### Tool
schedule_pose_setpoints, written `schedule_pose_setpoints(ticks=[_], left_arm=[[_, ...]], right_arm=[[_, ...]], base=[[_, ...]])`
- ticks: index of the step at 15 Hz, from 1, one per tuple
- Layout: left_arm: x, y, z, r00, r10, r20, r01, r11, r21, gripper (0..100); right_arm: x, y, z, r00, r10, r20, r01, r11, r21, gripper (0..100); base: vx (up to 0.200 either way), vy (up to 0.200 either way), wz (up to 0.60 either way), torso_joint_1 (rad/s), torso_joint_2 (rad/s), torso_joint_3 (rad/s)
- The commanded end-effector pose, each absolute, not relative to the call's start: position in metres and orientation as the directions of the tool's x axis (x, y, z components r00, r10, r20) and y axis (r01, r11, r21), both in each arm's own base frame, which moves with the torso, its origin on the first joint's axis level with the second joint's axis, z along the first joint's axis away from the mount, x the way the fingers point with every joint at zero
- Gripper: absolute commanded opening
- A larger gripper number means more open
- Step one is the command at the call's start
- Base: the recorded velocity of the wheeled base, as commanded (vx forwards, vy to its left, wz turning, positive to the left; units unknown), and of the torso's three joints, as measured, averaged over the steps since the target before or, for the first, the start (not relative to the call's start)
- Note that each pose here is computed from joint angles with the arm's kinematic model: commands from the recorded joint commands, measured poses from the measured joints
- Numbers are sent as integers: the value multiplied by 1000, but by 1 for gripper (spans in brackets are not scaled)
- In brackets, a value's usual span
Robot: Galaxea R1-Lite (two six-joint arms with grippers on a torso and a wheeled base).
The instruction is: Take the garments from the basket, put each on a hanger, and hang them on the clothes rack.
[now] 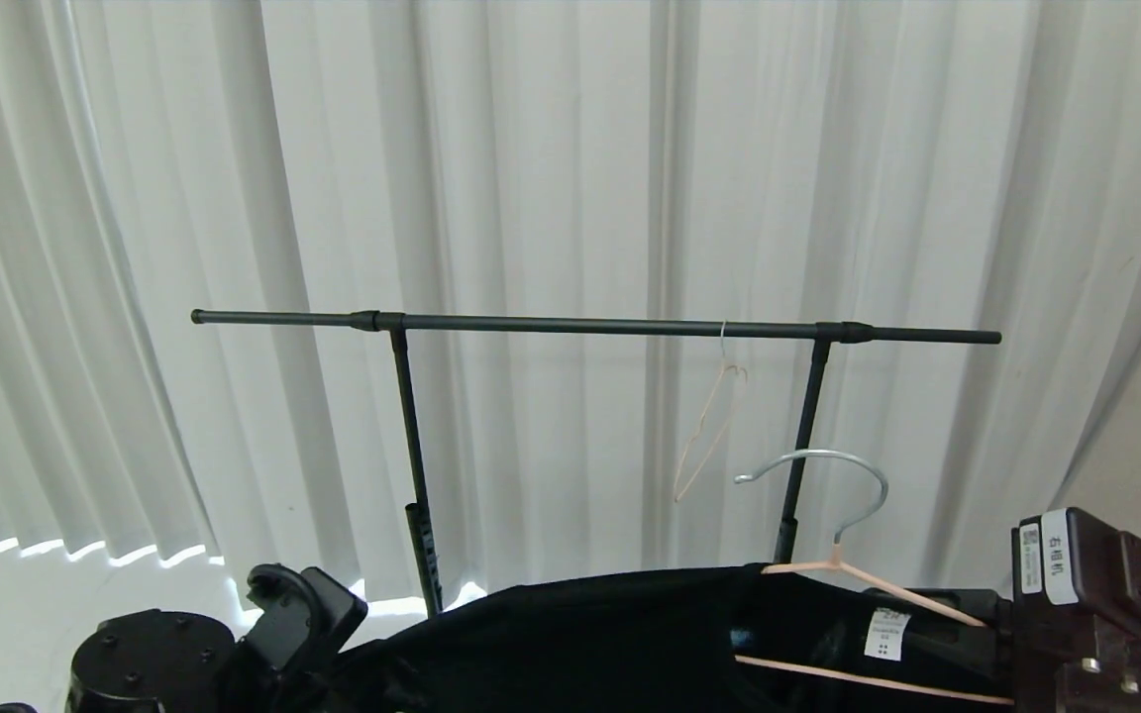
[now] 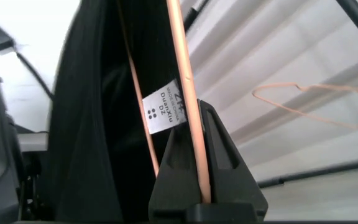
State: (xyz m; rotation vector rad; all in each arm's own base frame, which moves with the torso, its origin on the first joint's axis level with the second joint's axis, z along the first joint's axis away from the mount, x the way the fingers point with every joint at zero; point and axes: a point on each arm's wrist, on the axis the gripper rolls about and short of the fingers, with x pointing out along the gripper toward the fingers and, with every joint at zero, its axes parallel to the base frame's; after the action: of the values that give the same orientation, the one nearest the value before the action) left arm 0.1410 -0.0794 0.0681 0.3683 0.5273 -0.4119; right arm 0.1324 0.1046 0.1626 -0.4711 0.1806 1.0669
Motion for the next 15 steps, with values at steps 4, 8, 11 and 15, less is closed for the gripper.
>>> schedule_pose_setpoints(ticks=[4,8,11,15], left_arm=[[146,-71,74,824,-241,-512,405,883,237,0],[147,-72,81,853,-254,-455,389,891,233,100],[147,-72,89,882,-270,-387,373,902,220,100],[142,-65,101,916,-245,-317,310,935,174,100]], right_arm=[[133,100,164,505,787,-354,-861,429,-273,0],[136,96,164,532,768,-356,-845,458,-275,0],[140,90,164,584,727,-361,-811,511,-284,0],[144,81,159,640,668,-380,-768,572,-287,0]], base=[[0,0,0,0,0,0],[0,0,0,0,0,0],[0,0,0,0,0,0],[0,0,0,0,0,0]])
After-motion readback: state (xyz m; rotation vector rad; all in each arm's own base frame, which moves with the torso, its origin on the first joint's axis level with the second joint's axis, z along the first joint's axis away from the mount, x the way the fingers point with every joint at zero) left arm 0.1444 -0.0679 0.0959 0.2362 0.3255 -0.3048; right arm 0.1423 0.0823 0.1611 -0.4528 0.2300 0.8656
